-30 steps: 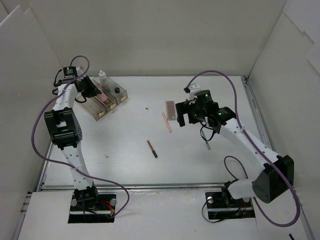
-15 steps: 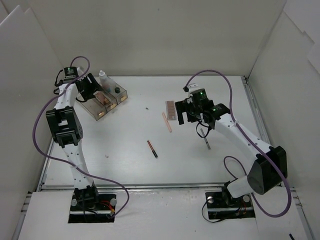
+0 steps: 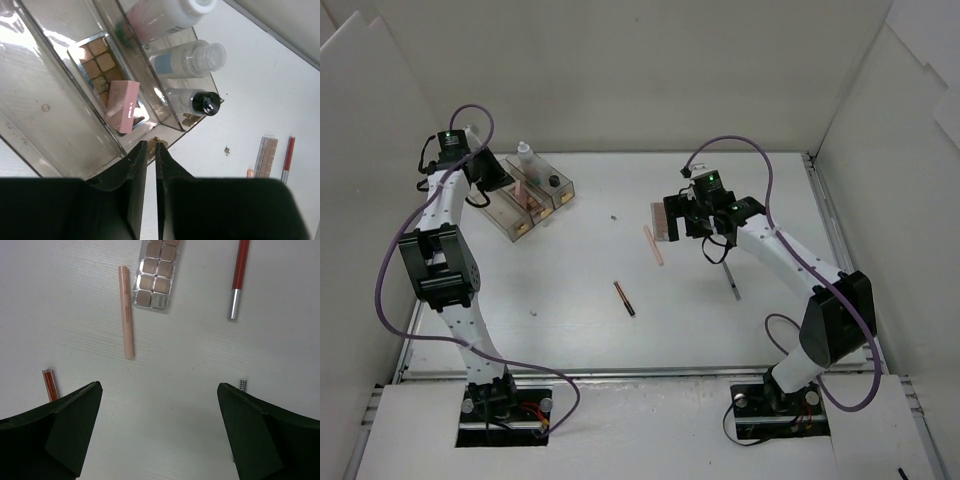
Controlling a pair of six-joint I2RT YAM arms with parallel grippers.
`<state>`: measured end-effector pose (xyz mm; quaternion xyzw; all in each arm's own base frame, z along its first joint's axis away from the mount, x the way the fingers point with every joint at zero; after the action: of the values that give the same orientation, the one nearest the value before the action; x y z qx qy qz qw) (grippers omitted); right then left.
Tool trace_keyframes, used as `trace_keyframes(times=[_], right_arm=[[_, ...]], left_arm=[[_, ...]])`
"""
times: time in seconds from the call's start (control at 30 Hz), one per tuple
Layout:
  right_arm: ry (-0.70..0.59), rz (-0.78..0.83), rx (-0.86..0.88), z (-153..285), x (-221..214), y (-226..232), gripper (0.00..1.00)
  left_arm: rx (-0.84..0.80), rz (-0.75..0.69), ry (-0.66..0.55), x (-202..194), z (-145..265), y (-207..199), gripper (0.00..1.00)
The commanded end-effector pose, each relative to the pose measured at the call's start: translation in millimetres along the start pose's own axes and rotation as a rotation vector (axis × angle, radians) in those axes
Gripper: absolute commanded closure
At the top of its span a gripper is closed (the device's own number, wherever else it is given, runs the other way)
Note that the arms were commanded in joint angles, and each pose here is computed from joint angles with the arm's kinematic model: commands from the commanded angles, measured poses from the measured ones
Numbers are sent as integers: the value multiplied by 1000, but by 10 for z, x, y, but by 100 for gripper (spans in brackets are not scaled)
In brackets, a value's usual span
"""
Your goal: Organize the makeup
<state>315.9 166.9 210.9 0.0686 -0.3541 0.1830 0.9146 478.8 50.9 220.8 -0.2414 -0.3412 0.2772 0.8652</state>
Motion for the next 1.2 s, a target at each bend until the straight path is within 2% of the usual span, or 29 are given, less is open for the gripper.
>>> trace_keyframes(times=[0.0, 0.27, 0.53, 0.7, 0.87, 0.97, 1.03, 1.1, 1.17], right_arm=[[-94, -36, 0, 193, 153, -21, 2], [-87, -55, -11, 298, -14, -34, 2], [-102, -62, -15, 409, -102, -36, 2], [-105, -70, -19, 464, -162, -60, 2], [-100, -70, -53, 455, -191, -98, 2], [-89, -76, -54, 394, -166, -91, 2], [-71, -77, -54, 298, -123, -81, 2], [-60, -91, -60, 206, -73, -64, 2], [-44, -111, -62, 65, 10, -38, 2]], left_arm=[[-121, -49, -52, 58, 184, -278, 92], [-120, -47, -2, -32, -152, -143, 92], [-14, -91, -45, 137, -383, -8, 92], [46, -113, -89, 247, -427, 32, 91], [22, -130, -121, 308, -334, -56, 88], [-9, -127, -155, 303, -102, -178, 78], [-34, -128, -205, 327, 198, -334, 69], [-19, -112, -209, 233, 344, -326, 58], [-12, -112, -240, 148, 634, -380, 53]])
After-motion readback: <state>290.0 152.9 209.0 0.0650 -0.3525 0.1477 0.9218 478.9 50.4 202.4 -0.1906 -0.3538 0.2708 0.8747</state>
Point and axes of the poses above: each gripper's point midway between its finger pads, its own z axis back along the fingers, its own y axis along the line the jaws close on, x = y × z, the point moved 8 cm from there along z, back along the fingers, and after that the axes turned 9 degrees about z, right-handed, at the moved point
